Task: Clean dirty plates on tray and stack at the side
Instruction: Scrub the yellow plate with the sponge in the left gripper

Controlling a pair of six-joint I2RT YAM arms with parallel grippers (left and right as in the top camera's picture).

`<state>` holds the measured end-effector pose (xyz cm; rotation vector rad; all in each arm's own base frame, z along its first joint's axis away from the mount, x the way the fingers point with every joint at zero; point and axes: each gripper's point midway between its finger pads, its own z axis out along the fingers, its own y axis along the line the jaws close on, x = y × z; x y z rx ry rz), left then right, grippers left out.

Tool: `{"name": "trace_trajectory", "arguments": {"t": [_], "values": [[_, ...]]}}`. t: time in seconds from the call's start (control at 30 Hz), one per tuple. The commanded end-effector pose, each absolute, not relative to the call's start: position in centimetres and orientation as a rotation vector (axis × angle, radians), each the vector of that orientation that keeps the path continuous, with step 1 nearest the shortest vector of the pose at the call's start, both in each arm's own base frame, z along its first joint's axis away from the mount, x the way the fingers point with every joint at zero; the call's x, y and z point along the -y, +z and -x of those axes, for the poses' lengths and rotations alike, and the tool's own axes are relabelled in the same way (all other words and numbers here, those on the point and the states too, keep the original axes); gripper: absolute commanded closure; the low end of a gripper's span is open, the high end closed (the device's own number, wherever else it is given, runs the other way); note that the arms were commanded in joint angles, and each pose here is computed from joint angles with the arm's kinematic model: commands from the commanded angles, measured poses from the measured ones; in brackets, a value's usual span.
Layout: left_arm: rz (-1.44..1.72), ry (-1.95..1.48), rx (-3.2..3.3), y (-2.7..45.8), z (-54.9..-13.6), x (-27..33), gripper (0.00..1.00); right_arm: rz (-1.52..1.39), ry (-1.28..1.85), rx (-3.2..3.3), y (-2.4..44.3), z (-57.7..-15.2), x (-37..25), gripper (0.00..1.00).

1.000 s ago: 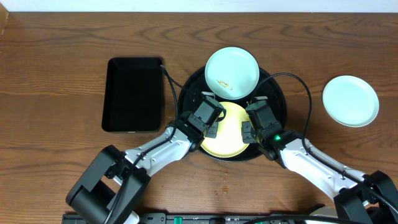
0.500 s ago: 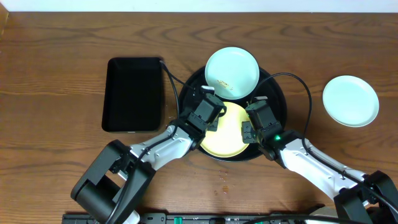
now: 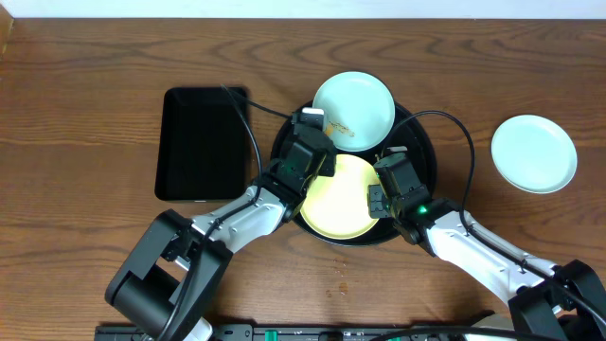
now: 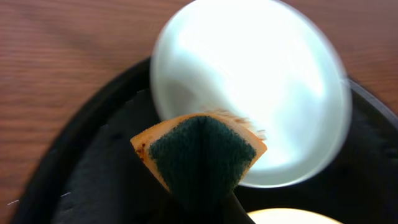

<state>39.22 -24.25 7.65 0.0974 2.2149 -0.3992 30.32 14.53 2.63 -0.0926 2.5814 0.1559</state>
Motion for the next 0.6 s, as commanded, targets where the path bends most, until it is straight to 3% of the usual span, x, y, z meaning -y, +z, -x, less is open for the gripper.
{"name": "trace_trajectory", "arguments": {"t": [0.0,0.57], "values": [[-0.095,-0.611,-2.223,8.9,-38.2,26.5,0.92,0.084,0.134,-2.585,2.4,-30.6,-13.8,0.99],[-0.077,-0.620,-2.236,6.3,-38.8,27.1,0.92,0.084,0.134,-2.586,2.4,-30.5,-13.8,0.99]]}}
